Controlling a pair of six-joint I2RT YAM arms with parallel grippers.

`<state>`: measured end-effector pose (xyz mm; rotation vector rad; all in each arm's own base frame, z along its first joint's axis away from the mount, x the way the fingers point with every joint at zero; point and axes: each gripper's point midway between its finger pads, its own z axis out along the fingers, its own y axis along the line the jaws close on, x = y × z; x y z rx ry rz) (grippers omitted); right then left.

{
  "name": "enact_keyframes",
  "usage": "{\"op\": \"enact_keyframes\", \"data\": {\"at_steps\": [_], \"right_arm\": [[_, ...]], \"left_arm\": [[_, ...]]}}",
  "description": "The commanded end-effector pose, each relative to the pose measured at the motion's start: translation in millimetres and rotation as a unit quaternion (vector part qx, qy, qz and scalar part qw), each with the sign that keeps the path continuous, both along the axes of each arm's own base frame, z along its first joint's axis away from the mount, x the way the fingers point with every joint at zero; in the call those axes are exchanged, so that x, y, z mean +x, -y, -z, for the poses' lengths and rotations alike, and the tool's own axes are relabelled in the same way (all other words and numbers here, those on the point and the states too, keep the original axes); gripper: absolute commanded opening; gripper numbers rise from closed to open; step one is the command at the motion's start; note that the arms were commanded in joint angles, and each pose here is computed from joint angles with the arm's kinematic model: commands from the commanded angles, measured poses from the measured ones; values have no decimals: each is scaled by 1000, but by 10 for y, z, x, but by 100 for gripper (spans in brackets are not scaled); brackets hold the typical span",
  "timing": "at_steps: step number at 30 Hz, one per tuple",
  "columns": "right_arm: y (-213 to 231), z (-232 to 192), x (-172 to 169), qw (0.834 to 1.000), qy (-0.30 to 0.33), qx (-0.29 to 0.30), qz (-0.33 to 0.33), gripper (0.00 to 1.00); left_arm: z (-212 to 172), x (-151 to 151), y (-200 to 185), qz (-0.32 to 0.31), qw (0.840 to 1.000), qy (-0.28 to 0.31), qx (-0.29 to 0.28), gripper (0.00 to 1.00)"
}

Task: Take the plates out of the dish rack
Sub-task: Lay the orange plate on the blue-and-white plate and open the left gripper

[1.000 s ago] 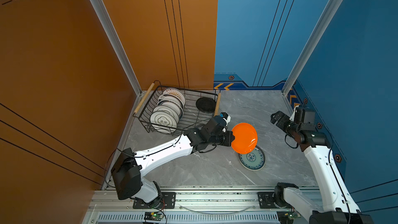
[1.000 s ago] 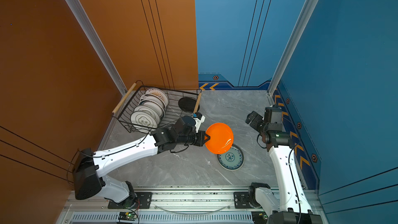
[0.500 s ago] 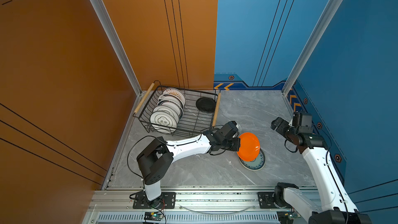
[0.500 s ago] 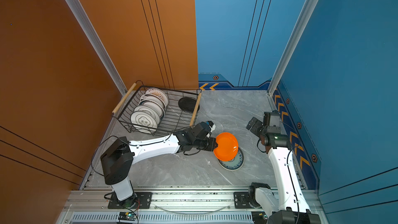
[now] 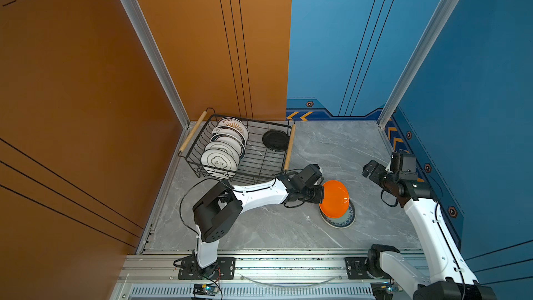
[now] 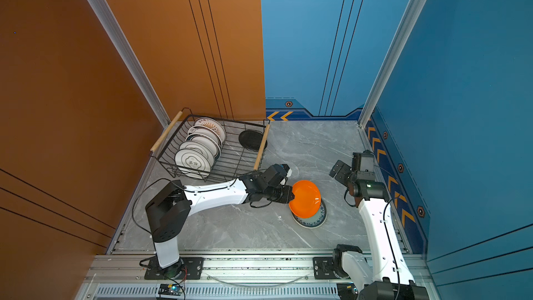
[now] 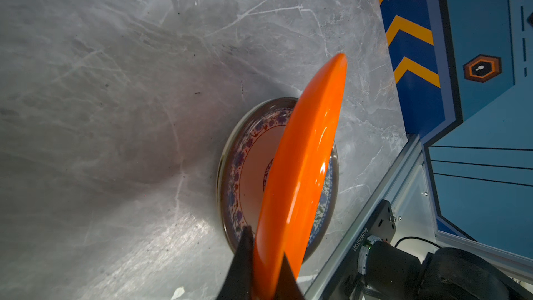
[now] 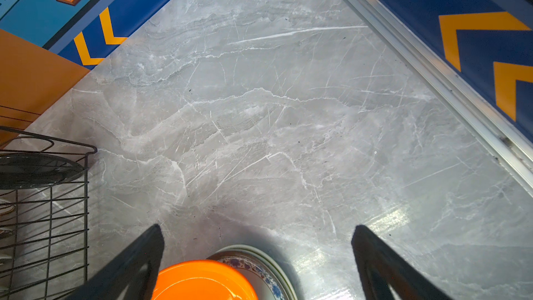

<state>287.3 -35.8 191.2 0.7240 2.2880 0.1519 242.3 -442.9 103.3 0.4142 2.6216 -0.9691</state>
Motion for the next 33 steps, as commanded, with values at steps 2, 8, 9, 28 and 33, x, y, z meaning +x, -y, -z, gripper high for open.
{"op": "enact_keyframes", "data": {"at_steps": [2,8,9,28,33], "right_arm": [[18,25,-35,1000,-3,-14,-1,100],[-25,39,-13,1000,-3,-15,-11,100],[-27,40,-14,1000,-4,-16,-12,100],[-73,133,-6,999,-18,-13,-27,100],[-78,134,-5,999,-18,-14,-30,100]], "left_arm": [[38,-68,56,17,1000,-11,14,14],[158,-71,55,22,999,-18,35,16],[170,-75,57,22,999,-19,37,17],[294,-147,15,35,994,-13,105,41],[341,-175,4,41,990,-7,134,46]]}}
